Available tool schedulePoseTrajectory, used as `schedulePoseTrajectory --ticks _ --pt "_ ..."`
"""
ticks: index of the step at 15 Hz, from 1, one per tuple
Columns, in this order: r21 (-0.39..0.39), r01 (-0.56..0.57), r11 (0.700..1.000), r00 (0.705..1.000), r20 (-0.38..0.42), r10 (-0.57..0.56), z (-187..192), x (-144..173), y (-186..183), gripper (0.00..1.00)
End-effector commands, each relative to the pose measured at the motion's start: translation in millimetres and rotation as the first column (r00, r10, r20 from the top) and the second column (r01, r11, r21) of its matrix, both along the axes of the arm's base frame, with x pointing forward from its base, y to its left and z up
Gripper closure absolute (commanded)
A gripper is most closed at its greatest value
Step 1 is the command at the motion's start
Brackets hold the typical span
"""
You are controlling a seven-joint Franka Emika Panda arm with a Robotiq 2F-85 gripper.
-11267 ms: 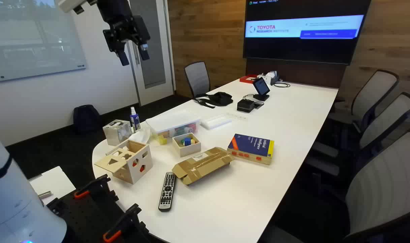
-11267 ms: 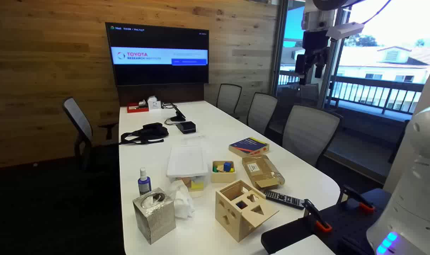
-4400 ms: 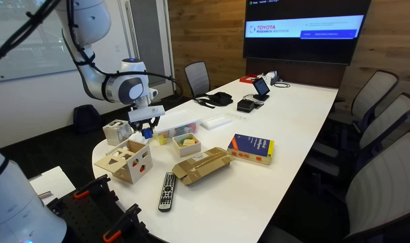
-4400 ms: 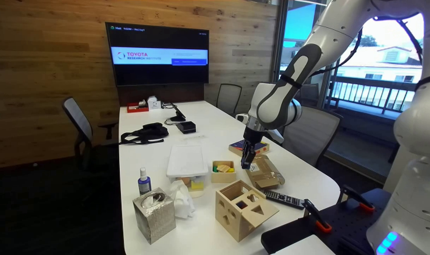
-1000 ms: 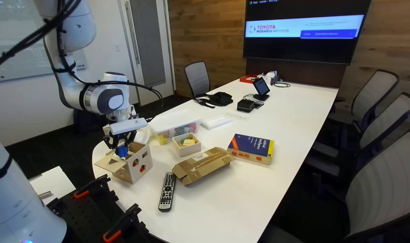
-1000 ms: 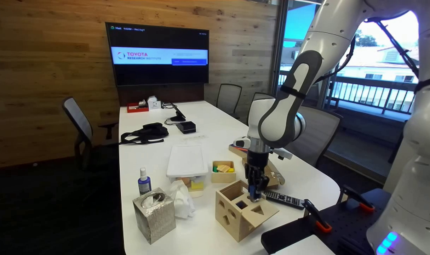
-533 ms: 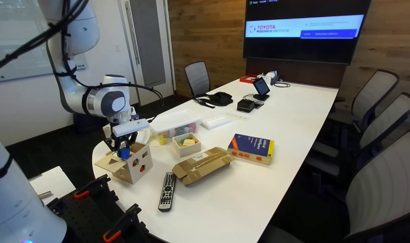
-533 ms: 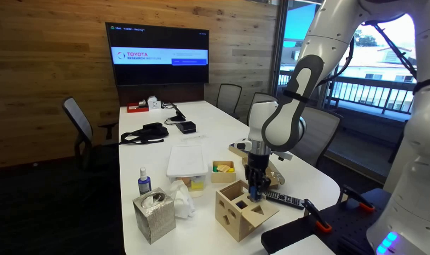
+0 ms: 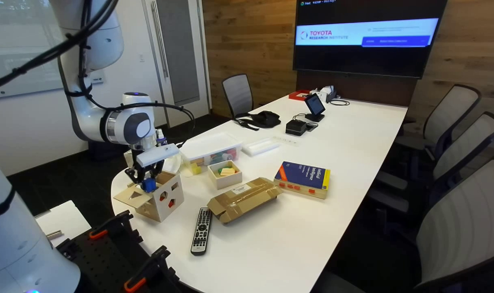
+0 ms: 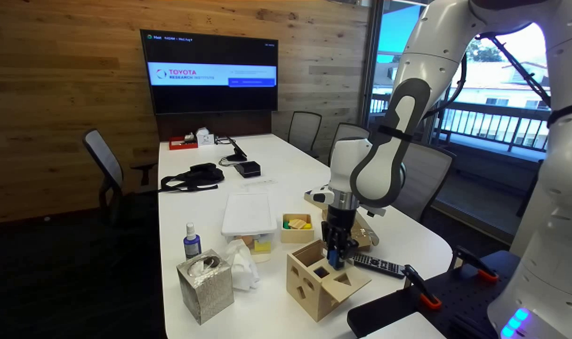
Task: Remove the blue flowery block from the wooden box and put it inside the shape sorter through the flowery opening
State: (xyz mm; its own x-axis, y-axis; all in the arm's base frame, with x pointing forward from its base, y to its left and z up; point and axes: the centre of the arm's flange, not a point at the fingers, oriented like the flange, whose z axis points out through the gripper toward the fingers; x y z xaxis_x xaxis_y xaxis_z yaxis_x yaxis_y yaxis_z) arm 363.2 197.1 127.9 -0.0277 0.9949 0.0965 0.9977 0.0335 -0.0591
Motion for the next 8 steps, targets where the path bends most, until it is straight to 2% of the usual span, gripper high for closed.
schedulePoseTrajectory --ticks 1,8 --pt "0.017 -0.029 0.999 0.999 0.023 0.029 -5.3 0.7 3.3 0.84" --pt "0.005 -0.032 0.999 0.999 0.031 0.031 -3.9 4.1 -0.2 0.84"
